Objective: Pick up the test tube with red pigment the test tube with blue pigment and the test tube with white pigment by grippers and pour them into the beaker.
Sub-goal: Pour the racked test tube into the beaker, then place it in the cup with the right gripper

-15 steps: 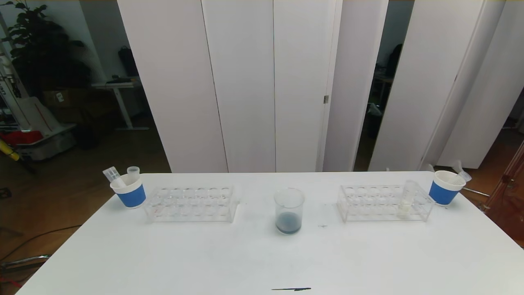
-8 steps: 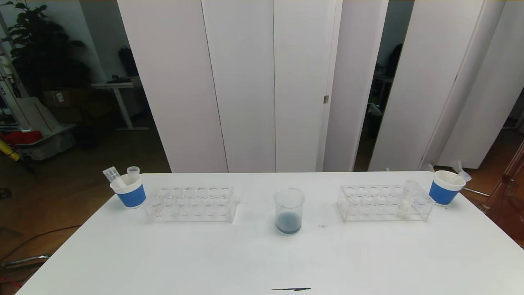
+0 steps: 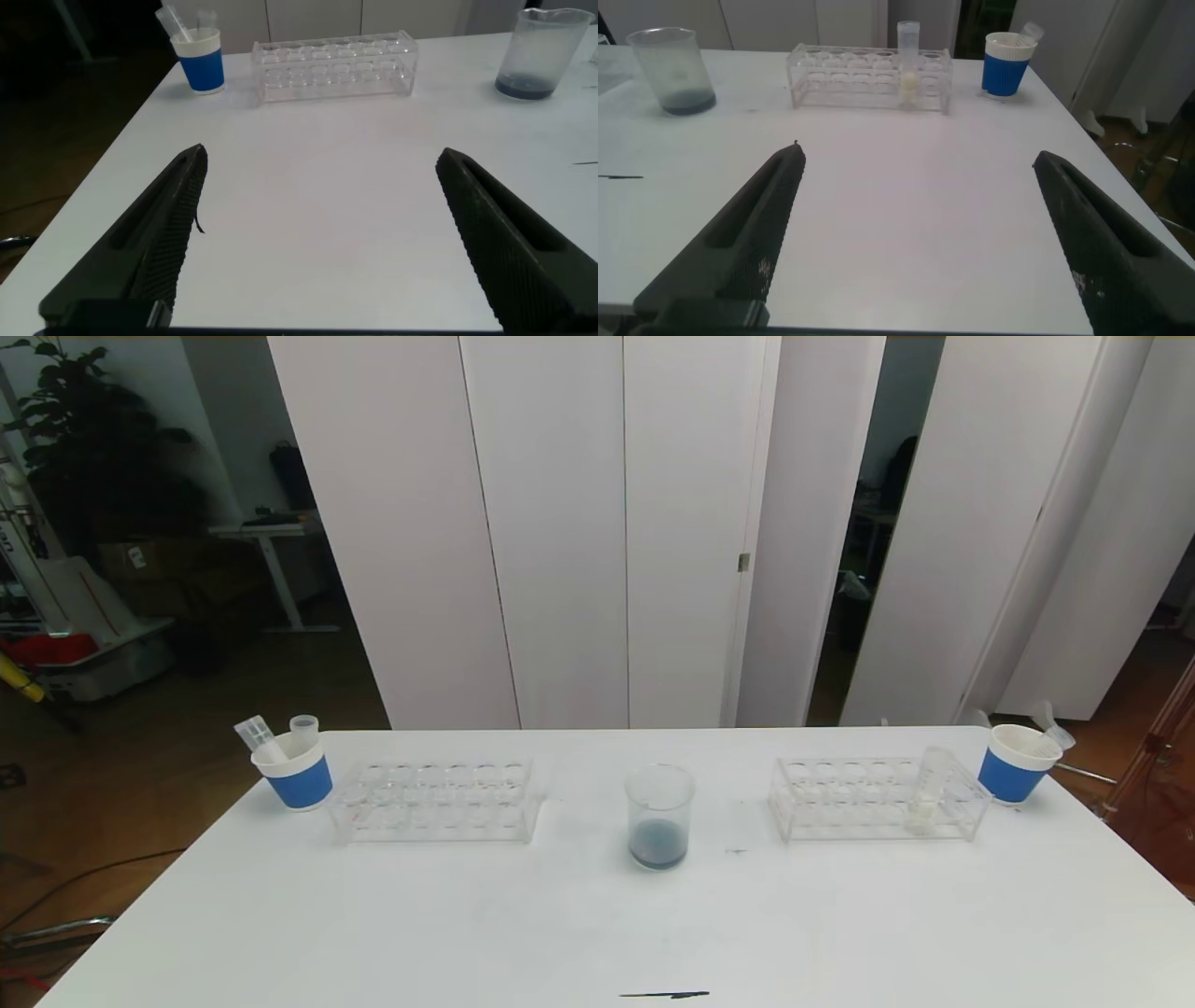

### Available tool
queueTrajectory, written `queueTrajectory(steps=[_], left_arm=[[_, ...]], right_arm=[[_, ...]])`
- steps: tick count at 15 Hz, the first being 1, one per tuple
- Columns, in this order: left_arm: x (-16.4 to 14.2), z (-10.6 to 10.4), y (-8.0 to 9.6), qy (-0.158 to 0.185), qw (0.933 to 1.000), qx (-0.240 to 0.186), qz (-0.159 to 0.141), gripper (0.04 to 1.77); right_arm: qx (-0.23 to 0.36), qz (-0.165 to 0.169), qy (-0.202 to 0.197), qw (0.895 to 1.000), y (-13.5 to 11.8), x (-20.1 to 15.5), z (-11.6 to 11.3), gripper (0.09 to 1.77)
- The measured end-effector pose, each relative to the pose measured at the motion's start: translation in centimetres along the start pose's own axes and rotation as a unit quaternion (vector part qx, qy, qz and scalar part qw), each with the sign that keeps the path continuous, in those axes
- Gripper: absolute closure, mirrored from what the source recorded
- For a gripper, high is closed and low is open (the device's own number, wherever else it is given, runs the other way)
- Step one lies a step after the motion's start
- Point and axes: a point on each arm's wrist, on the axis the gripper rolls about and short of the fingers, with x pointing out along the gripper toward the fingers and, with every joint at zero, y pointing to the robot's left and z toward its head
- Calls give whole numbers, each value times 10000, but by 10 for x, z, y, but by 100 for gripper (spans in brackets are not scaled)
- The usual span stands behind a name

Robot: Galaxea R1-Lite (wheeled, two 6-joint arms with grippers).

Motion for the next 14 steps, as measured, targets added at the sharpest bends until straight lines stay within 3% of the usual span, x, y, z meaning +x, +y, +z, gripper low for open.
queueTrajectory(steps=[5, 10, 14], left_arm=[[0, 0, 0, 2, 10000, 2, 0, 6], [0, 0, 0, 3, 10000, 2, 2, 6], [0, 0, 0, 5, 10000, 2, 0, 6]], right_arm=[[-5, 82, -87, 9999, 1, -9, 29, 11], [46, 28, -257, 9997, 0, -4, 111, 11], [133, -30, -136, 9998, 0, 34, 165, 11]])
